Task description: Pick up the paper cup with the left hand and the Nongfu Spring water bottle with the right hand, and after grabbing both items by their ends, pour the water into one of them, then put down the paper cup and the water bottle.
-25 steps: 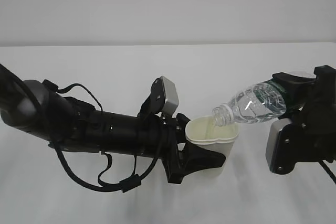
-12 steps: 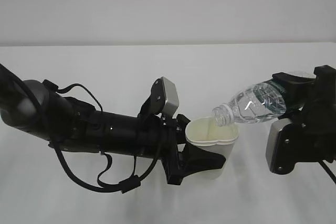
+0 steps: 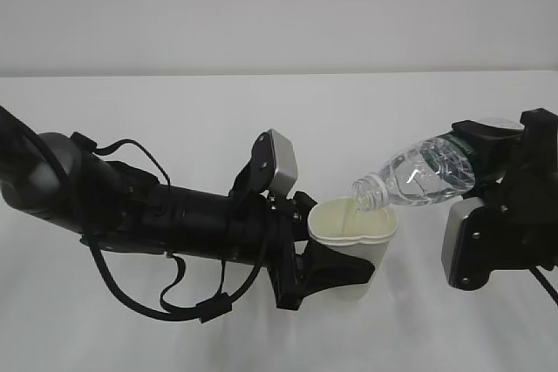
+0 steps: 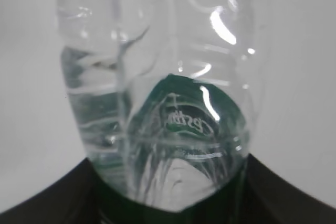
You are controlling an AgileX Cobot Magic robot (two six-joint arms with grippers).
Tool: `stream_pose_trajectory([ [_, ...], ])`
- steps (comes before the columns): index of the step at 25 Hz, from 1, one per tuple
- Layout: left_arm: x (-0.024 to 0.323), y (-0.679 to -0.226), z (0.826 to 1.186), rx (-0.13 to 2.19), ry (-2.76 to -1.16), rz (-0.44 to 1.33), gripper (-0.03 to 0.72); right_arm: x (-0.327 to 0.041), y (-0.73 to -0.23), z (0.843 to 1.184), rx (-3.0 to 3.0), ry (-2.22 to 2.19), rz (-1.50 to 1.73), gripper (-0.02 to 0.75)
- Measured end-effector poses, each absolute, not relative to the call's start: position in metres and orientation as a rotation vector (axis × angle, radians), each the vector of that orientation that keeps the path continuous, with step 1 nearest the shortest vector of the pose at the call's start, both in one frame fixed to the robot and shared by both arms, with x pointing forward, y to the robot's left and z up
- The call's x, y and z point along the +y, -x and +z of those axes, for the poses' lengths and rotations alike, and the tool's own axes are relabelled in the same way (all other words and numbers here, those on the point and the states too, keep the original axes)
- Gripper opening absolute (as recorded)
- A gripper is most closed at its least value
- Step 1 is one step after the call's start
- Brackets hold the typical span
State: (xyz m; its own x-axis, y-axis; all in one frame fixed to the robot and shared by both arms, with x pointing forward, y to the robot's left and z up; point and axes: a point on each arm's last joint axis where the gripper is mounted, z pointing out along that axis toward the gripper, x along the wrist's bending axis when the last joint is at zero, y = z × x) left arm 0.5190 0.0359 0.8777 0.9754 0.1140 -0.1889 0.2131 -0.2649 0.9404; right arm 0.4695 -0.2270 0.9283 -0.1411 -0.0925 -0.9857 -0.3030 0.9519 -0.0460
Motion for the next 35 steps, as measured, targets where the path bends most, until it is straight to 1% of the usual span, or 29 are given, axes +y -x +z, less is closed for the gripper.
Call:
stream_pose_trajectory([
  [35, 0.0359, -0.519, 0.8777, 0.239, -1.843, -0.096, 0.439, -0.227, -0.4695, 0.9283, 1.707, 0.32, 0.169, 0.407],
])
